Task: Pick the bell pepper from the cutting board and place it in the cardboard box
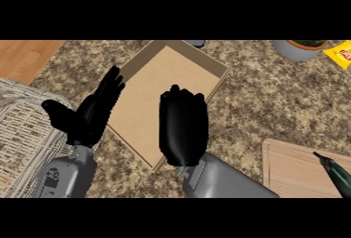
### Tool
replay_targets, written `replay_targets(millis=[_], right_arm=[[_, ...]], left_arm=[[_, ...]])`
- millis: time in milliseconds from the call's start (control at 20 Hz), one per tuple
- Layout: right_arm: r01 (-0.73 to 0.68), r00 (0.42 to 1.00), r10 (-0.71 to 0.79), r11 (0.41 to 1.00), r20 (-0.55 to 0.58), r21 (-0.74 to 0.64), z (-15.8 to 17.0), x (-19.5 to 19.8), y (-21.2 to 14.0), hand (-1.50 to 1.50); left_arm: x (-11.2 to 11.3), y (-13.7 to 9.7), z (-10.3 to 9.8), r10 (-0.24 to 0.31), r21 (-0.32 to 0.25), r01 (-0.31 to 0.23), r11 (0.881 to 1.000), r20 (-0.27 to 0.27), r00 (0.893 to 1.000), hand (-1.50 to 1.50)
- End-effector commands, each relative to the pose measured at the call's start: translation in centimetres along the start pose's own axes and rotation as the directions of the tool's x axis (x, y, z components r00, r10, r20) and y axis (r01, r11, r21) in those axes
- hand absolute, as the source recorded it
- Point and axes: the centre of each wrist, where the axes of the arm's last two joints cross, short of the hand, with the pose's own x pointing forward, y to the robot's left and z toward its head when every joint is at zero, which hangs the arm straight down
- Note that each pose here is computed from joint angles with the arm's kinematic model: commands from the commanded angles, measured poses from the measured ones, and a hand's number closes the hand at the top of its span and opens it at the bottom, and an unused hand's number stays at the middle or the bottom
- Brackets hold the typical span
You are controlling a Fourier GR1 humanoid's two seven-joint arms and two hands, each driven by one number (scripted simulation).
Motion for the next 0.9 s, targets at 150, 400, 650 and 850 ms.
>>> replay_targets(millis=[150, 400, 650, 850], right_arm=[[0.017, 0.98, -0.053, 0.982, -0.194, -0.187, -3.7, 2.6, -3.2, 1.5], [0.018, 0.955, -0.078, 0.979, -0.287, -0.203, -6.2, 3.3, -4.2, 1.5], [0.004, 0.931, -0.083, 0.976, -0.355, -0.217, -8.0, 4.3, -5.1, 1.5], [-0.081, 0.913, -0.025, 0.967, -0.407, -0.24, -9.6, 5.0, -5.1, 1.5]], left_arm=[[-0.3, -0.1, -0.1, 0.004, 0.011, -0.004, 1.0, -0.016, 1.0, 0.0], [0.0, -0.1, -0.4, -0.006, 0.013, 0.006, 1.0, -0.009, 1.0, 0.0], [-0.4, 0.2, -0.5, 0.004, 0.046, -0.003, 0.999, -0.019, 1.0, 0.0], [-1.0, 0.6, -0.1, -0.012, 0.068, 0.013, 0.998, -0.014, 1.0, 0.0]])
